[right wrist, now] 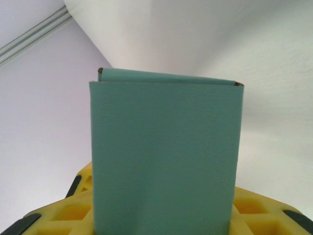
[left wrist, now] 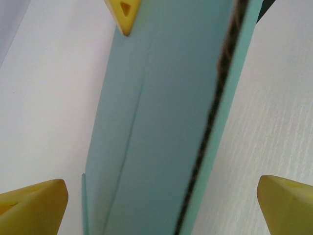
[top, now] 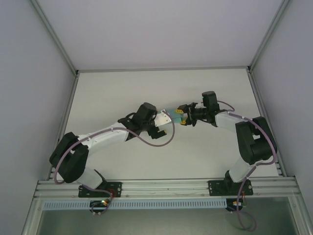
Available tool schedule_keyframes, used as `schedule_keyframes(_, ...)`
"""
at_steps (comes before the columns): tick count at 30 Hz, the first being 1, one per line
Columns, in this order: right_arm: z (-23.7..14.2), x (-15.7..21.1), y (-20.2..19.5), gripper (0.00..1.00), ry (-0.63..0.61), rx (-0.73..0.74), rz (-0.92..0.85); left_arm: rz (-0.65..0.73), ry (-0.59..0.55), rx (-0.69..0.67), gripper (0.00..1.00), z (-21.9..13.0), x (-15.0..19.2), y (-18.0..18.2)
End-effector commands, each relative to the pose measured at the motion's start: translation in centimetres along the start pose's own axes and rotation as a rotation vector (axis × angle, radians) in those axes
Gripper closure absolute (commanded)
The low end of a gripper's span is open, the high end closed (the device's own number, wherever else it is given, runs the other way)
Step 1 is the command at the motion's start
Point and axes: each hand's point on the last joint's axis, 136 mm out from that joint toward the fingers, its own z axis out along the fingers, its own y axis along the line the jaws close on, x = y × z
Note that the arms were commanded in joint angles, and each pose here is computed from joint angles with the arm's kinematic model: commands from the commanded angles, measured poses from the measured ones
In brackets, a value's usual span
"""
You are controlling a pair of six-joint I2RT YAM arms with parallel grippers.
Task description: Assemble paper box
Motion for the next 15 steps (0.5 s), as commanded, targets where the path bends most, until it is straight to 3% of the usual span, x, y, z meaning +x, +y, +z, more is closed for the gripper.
schedule_keyframes(1, 0.0, 1.0, 1.2, 0.62, 0.081, -0.059, 0.055, 0.042, 0.015, -0.027, 0.0, 0.1, -0.2, 0.7)
schedule_keyframes(5, -0.1, 1.8, 1.4, 0.6, 0.121, -0.08, 0.066, 0.051, 0.031, -0.078, 0.04, 0.1, 0.2, 1.5)
schedule_keyframes(9, -0.1, 2.3, 0.9, 0.6, 0.144, -0.064, 0.073, 0.039, -0.012, -0.106, 0.32, -0.4, -0.3, 2.1)
schedule_keyframes(12, -0.1, 2.5, 1.1, 0.6, 0.15, -0.081, 0.079, 0.039, -0.025, -0.123, 0.46, -0.8, -0.7, 2.4)
schedule_keyframes(15, -0.3, 2.8, 1.9, 0.53, 0.147, -0.112, 0.066, 0.044, -0.025, -0.159, 0.53, -1.2, -0.6, 3.0)
